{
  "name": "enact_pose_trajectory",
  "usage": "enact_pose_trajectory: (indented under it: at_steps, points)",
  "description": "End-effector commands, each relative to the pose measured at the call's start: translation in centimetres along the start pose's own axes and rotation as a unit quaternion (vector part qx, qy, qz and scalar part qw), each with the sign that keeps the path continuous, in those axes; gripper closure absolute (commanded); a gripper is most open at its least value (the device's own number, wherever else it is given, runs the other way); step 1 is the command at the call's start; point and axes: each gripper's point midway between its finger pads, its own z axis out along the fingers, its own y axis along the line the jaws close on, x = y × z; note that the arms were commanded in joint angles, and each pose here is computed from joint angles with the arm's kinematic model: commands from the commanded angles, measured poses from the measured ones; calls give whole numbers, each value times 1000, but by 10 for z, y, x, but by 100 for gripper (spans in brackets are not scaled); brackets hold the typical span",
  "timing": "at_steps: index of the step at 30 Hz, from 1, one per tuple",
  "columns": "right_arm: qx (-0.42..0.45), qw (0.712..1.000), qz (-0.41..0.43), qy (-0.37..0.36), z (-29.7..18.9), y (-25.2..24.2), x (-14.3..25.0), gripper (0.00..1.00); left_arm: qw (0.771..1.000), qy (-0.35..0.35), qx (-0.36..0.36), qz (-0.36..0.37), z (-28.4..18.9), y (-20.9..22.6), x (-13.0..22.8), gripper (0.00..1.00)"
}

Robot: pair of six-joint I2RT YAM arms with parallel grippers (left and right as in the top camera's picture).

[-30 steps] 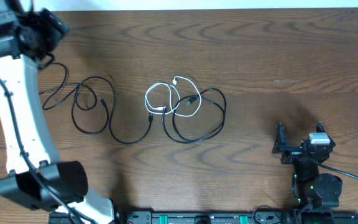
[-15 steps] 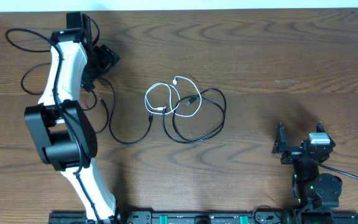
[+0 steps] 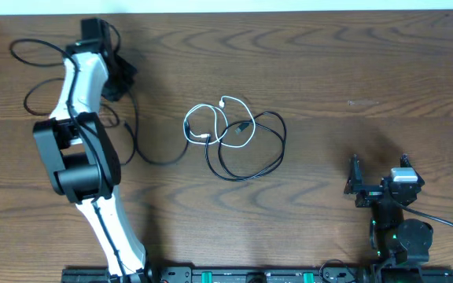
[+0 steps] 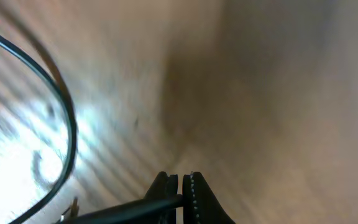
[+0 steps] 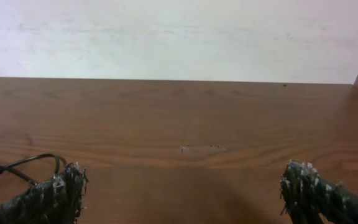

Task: Untangle cables

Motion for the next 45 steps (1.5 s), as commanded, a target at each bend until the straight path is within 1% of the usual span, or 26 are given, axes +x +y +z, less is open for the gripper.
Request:
enact_pose_trajectory:
  at_steps: [1,2,3,6,8,10,11,12,13,14,15,16,17,18,19,21,23,25,28,32,36,37,40,42,45]
  points:
    - [-7,1000,7,0,0,3,1,1,985,-143,90,34,-121,-36,-72,93]
    - [-7,1000,7,0,0,3,1,1,977,-178,114,31,-153,-42,-86,92]
    - [-7,1000,7,0,0,3,1,1,963,-225,147,28,-197,-49,-101,93]
    - [-7,1000,7,0,0,3,1,1,932,-302,199,34,-267,-60,-115,93]
    - [-7,1000,7,0,0,3,1,1,919,-335,207,31,-294,-59,-120,92]
    - [-7,1000,7,0,0,3,1,1,915,-350,197,24,-299,-55,-124,92]
    - [-7,1000,7,0,0,3,1,1,917,-351,189,25,-295,-54,-125,86]
    - [-7,1000,7,0,0,3,1,1,921,-346,178,34,-285,-53,-125,69]
    - [-7,1000,7,0,0,3,1,1,927,-335,163,46,-269,-51,-125,47]
    - [-7,1000,7,0,0,3,1,1,936,-316,148,51,-249,-48,-123,18]
    - [-7,1000,7,0,0,3,1,1,944,-298,135,52,-231,-46,-120,0]
    - [-7,1000,7,0,0,3,1,1,956,-264,112,54,-201,-40,-115,0]
    - [-7,1000,7,0,0,3,1,1,963,-243,97,55,-183,-35,-110,0]
    - [-7,1000,7,0,0,3,1,1,980,-183,57,58,-134,-22,-95,1]
    - [-7,1000,7,0,0,3,1,1,986,-154,36,59,-113,-14,-86,1]
    - [-7,1000,7,0,0,3,1,1,993,-104,0,59,-81,3,-70,1]
    - [-7,1000,7,0,0,3,1,1,995,-72,-22,59,-66,13,-58,1]
    - [-7,1000,7,0,0,3,1,1,996,-56,-32,60,-64,19,-51,1]
    - [-7,1000,7,0,0,3,1,1,997,-41,-31,60,-80,21,-41,1]
    - [-7,1000,7,0,0,3,1,1,997,0,-29,77,-97,27,-19,1]
    - [-7,1000,7,0,0,3,1,1,993,63,-71,76,-98,49,11,1]
    - [-7,1000,7,0,0,3,1,1,991,79,-82,72,-98,55,18,1]
    - [-7,1000,7,0,0,3,1,1,985,123,-123,13,-98,73,43,1]
    - [-7,1000,7,0,0,3,1,1,978,147,-147,-11,-97,84,56,1]
    - [-7,1000,7,0,0,3,1,1,971,171,-166,-14,-88,95,71,1]
